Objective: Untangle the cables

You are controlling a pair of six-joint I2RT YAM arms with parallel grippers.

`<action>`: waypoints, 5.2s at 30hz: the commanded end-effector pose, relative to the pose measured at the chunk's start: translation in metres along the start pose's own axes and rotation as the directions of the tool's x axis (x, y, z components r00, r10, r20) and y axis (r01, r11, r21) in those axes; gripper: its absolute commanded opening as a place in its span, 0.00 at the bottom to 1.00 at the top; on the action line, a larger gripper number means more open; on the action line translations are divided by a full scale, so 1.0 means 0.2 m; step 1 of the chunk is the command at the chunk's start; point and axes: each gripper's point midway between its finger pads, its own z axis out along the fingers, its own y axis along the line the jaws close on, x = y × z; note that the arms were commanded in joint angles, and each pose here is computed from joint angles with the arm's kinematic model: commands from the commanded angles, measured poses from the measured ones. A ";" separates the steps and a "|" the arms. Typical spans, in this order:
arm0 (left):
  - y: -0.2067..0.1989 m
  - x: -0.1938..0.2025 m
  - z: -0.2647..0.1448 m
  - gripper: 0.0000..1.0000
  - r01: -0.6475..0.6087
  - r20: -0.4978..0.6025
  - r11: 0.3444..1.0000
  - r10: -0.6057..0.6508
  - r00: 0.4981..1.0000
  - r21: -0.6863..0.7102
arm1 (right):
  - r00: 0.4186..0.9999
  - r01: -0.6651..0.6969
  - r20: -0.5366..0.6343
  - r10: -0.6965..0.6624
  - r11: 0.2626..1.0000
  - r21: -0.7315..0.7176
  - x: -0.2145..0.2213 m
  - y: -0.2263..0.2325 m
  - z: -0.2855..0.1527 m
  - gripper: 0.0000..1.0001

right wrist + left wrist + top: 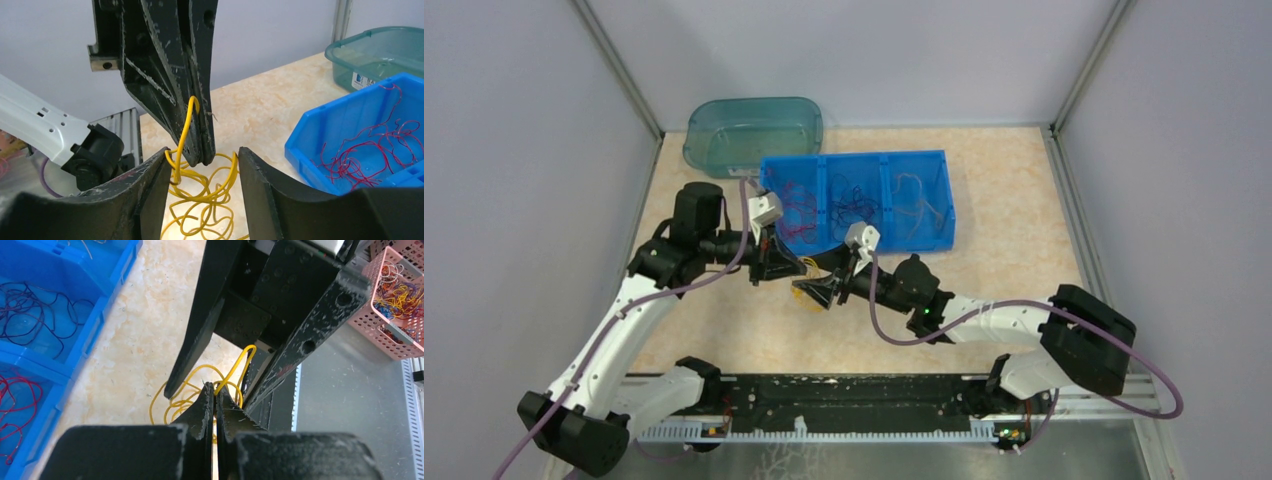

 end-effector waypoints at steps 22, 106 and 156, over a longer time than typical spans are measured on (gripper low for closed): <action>-0.02 -0.51 -0.18 0.00 -0.443 0.046 0.871 0.462 0.886 -0.210 | 0.995 0.026 -0.095 -0.013 0.990 0.139 0.17 -0.10 -0.22 0.40; -0.44 -0.90 -0.25 0.00 -0.569 0.276 0.822 0.555 0.785 -0.033 | 0.988 -0.137 -0.073 0.134 0.990 -0.037 0.15 -0.02 0.08 0.47; -0.39 -0.68 -0.27 0.00 -0.574 0.148 0.817 0.575 0.805 -0.051 | 0.987 -0.074 0.147 0.057 0.991 0.112 -0.30 -0.08 -0.42 0.76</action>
